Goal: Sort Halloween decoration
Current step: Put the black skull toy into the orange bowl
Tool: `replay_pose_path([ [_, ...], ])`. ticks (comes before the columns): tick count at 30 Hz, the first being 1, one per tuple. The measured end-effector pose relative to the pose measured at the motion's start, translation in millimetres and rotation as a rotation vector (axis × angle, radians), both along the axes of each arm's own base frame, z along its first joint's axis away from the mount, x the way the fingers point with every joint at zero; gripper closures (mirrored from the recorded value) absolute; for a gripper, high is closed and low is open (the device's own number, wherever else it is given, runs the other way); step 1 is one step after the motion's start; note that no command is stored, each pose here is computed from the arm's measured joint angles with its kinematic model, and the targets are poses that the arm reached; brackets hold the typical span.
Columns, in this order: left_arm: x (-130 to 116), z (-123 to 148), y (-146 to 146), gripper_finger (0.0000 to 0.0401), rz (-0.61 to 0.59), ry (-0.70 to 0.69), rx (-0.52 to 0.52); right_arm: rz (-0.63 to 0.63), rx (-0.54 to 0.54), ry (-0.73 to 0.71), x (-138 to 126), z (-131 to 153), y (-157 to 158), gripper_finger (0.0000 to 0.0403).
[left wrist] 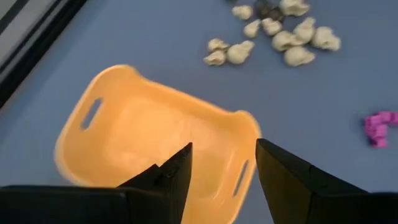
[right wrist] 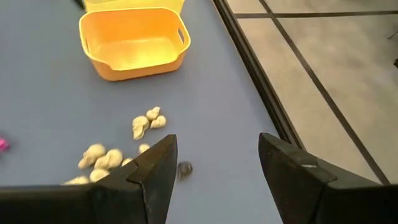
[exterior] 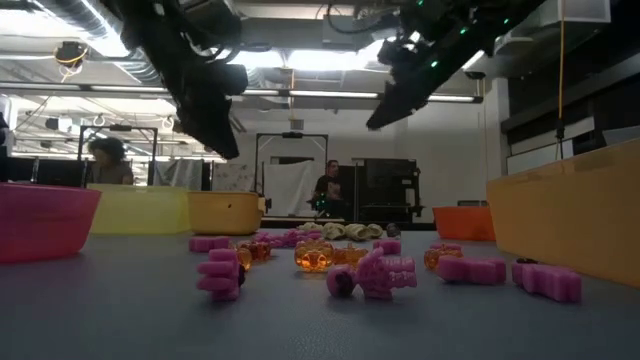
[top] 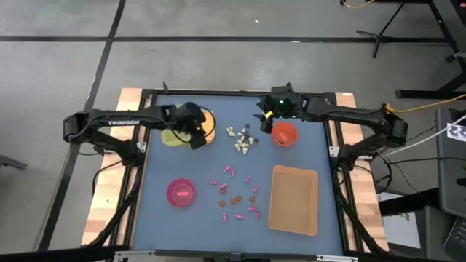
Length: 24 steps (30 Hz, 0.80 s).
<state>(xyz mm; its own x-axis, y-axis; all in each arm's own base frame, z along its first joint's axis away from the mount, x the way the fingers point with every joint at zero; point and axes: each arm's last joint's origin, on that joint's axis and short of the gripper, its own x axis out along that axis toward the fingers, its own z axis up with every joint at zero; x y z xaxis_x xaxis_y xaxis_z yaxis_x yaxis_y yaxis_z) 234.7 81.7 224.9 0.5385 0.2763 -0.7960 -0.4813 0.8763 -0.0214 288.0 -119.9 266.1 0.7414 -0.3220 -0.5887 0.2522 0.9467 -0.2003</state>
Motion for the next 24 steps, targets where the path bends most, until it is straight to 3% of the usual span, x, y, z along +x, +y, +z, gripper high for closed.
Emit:
replay_pose_path([
  [5, 6.5, -14.4, -12.3, 0.0241, -0.052, -0.080, 0.023, -0.010, -0.001, 0.003, 18.6, -23.3, -10.5, 0.0178],
  [13, 13.8, -13.1, -28.3, 0.0241, -0.119, -0.137, 0.035, -0.045, 0.053, 0.117, 31.5, -71.8, -30.5, 0.0178],
  [24, 17.7, -11.0, -37.9, 0.0241, -0.159, -0.166, 0.039, 0.038, 0.129, 0.201, 44.5, -121.0, -33.9, 0.0178],
])
